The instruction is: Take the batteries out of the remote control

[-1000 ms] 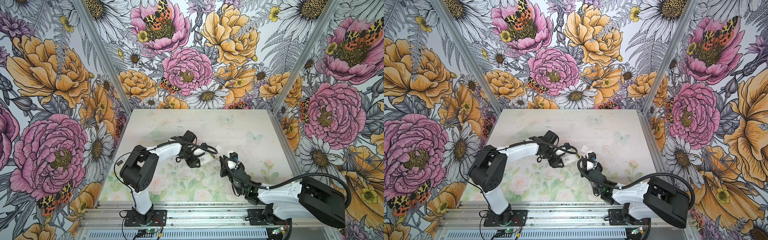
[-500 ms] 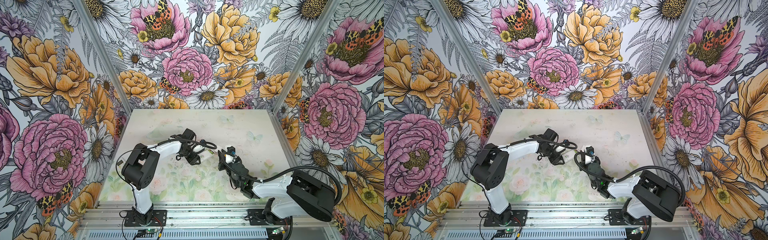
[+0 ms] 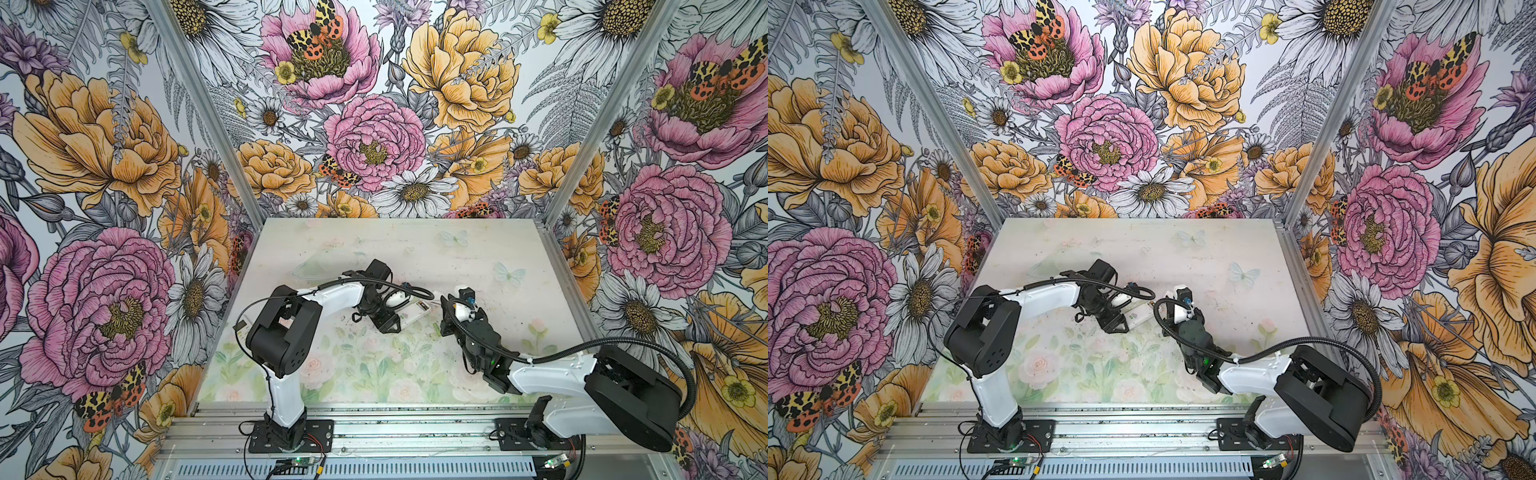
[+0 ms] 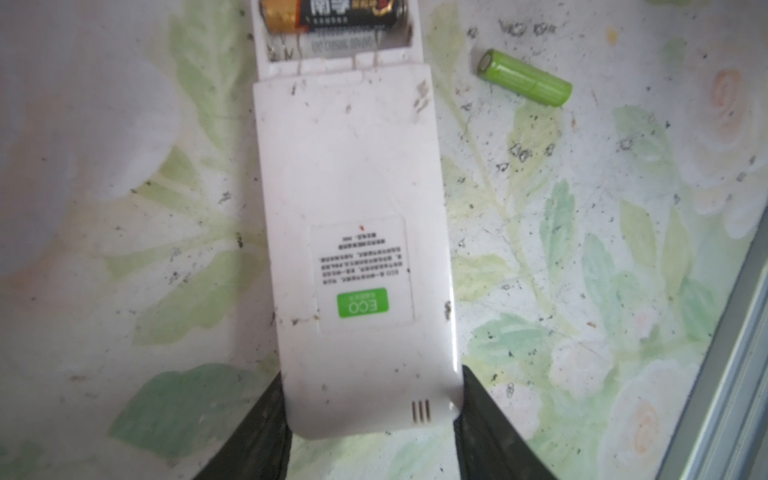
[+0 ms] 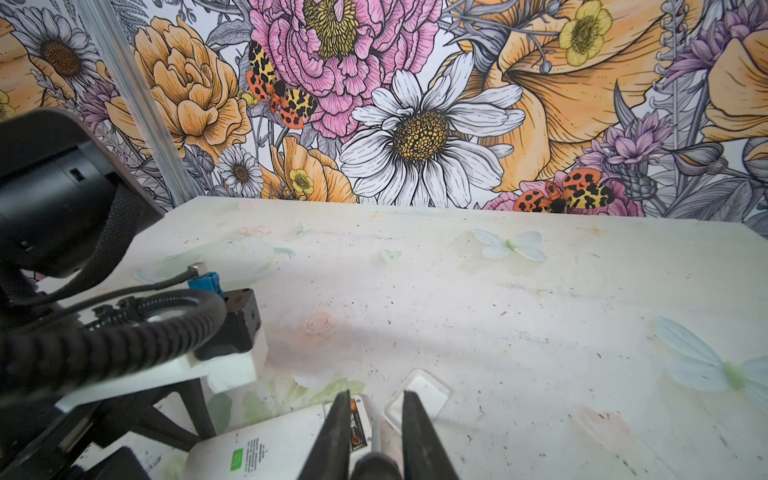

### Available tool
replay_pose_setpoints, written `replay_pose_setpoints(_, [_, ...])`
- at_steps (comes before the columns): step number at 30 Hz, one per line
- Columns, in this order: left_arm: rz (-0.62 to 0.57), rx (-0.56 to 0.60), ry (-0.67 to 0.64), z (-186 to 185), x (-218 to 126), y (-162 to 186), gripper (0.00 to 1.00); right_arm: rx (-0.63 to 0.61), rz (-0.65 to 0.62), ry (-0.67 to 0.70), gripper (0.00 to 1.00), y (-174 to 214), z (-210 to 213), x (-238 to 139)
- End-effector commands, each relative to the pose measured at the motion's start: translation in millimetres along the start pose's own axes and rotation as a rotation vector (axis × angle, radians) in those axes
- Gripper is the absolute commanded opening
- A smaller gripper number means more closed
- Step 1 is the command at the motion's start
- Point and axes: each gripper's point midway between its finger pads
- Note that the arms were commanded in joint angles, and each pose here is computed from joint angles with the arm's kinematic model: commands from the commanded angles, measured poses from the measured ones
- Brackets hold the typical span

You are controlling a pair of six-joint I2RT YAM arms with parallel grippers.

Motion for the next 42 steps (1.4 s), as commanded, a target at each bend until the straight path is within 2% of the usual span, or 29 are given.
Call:
replay_pose_setpoints(1, [-0.004,0.049,-0.089,5,-14,-1,0.0,0.036,0.041,0.018,0.0,-13,-2,2])
replay_pose_setpoints(5, [0.018,0.125,-0.198,3,-16,3,0.0,0.065,0.143,0.026,0.0,-22,-10,6])
replay_pose_setpoints(6, [0.024,0.143,-0.223,1,-16,5,0.04,0.067,0.164,0.013,0.0,-24,-8,6])
replay_pose_setpoints(8, [0.037,0.17,-0.255,-3,-15,7,0.24,0.078,0.2,-0.023,0.0,-29,-4,5])
replay_pose_setpoints(9, [0.029,0.175,-0.263,-6,-16,6,0.37,0.09,0.227,-0.032,0.0,-31,-2,6])
replay_pose_setpoints(10, [0.015,0.175,-0.277,-8,-16,4,0.54,0.102,0.25,-0.044,0.0,-33,-1,6])
replay_pose_setpoints(12, [-0.017,0.159,-0.314,-8,-19,2,0.73,0.116,0.27,-0.078,0.0,-37,2,5])
replay_pose_setpoints(13, [-0.044,0.136,-0.331,-7,-23,-2,0.92,0.126,0.271,-0.084,0.0,-39,2,3])
replay_pose_setpoints(14, [-0.08,0.112,-0.347,-6,-29,-7,0.99,0.136,0.27,-0.085,0.0,-42,1,2])
replay_pose_setpoints(18, [-0.271,0.034,-0.415,-7,-69,-36,0.99,0.143,0.282,-0.134,0.0,-51,4,-5])
replay_pose_setpoints(20, [-0.372,0.033,-0.428,-14,-91,-54,0.99,0.146,0.291,-0.161,0.0,-55,7,-9])
replay_pose_setpoints(23, [-0.553,0.124,-0.431,-38,-122,-89,0.99,0.169,0.29,-0.237,0.0,-66,19,-16])
replay_pose_setpoints(26, [-0.683,0.227,-0.385,-62,-129,-115,0.99,0.194,0.292,-0.315,0.0,-73,33,-22])
replay_pose_setpoints(33, [-0.642,0.303,-0.348,-64,-93,-134,0.96,0.222,0.287,-0.337,0.0,-83,38,-28])
replay_pose_setpoints(38, [-0.643,0.292,-0.385,-50,-85,-143,0.93,0.247,0.301,-0.365,0.0,-81,43,-32])
replay_pose_setpoints(41, [-0.652,0.309,-0.364,-52,-81,-149,0.84,0.262,0.302,-0.364,0.0,-80,43,-33])
replay_pose_setpoints(42, [-0.652,0.316,-0.352,-54,-79,-149,0.74,0.265,0.3,-0.368,0.0,-79,44,-33])
Point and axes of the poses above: each gripper's point midway between its finger pads, its own x axis out along the fingers, its own z axis along the line the jaws close on, y = z × x, and after that the axes turned 9 degrees about x, right-handed
